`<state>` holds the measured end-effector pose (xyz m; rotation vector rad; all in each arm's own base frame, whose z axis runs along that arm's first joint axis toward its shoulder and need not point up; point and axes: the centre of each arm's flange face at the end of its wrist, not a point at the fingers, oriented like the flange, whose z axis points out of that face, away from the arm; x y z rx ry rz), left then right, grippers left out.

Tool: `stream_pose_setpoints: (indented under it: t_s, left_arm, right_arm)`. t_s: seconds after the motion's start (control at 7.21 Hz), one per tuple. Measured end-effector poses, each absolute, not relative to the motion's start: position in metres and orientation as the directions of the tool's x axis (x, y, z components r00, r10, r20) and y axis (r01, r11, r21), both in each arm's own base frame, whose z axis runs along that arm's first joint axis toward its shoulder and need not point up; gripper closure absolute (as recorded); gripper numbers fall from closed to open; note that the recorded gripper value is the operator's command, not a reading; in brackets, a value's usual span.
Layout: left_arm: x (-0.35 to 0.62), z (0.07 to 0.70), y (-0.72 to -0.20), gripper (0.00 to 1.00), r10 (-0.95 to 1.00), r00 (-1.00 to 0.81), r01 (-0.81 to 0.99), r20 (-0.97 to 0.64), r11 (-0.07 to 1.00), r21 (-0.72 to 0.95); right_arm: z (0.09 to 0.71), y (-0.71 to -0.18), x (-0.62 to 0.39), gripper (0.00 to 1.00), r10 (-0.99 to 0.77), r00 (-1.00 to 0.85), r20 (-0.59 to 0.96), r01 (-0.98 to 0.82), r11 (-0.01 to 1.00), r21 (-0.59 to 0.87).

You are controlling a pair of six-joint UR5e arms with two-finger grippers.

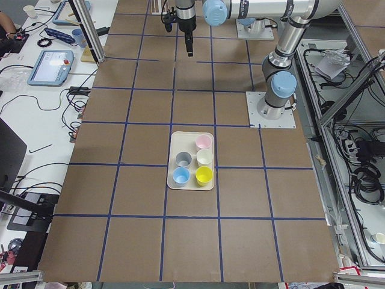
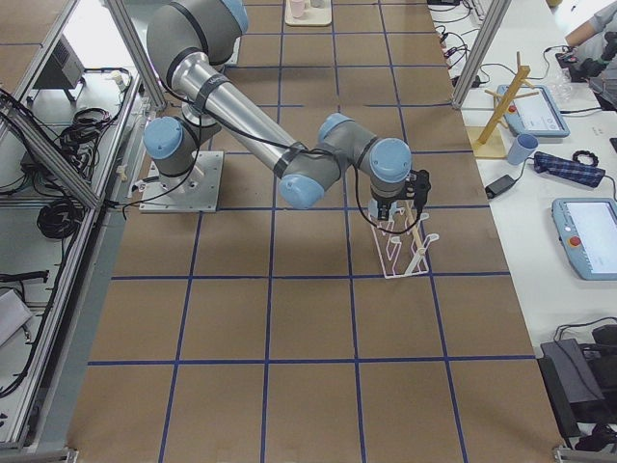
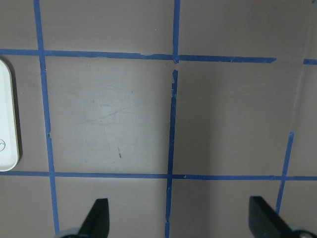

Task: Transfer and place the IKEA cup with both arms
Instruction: 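Lift the light blue cup off the rack with the right gripper, then carry the cup toward the left gripper while the left gripper reaches toward it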

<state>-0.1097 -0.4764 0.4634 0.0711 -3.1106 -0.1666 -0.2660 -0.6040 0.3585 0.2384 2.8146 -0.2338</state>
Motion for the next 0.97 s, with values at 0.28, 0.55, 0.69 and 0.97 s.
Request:
stream_pose_setpoints:
  t_s: [0.28,0.55,0.69,0.97]
  left_arm:
    - [-0.113,0.467,-0.481,0.0,-0.048,-0.997,-0.043,0.053,0.995,0.093]
    - [-0.132,0.475,-0.483,0.0,-0.066,-0.964,-0.047,0.257,0.996,0.081]
    - [-0.143,0.476,-0.484,0.0,-0.08,-0.921,-0.049,0.382,0.995,0.089]
    - [-0.162,0.48,-0.485,0.0,-0.122,-0.778,-0.062,0.616,0.991,0.118]
  right_arm:
    - [0.396,-0.602,-0.263,0.44,0.132,-0.946,-0.298,0.184,0.97,-0.156]
    - [0.452,-0.595,-0.239,0.46,0.109,-0.945,-0.308,0.164,0.973,-0.162]
    - [0.479,-0.595,-0.2,0.5,0.06,-0.945,-0.322,0.12,0.978,-0.168]
    - [0.528,-0.588,-0.078,0.5,-0.058,-0.916,-0.396,0.021,0.981,-0.194]
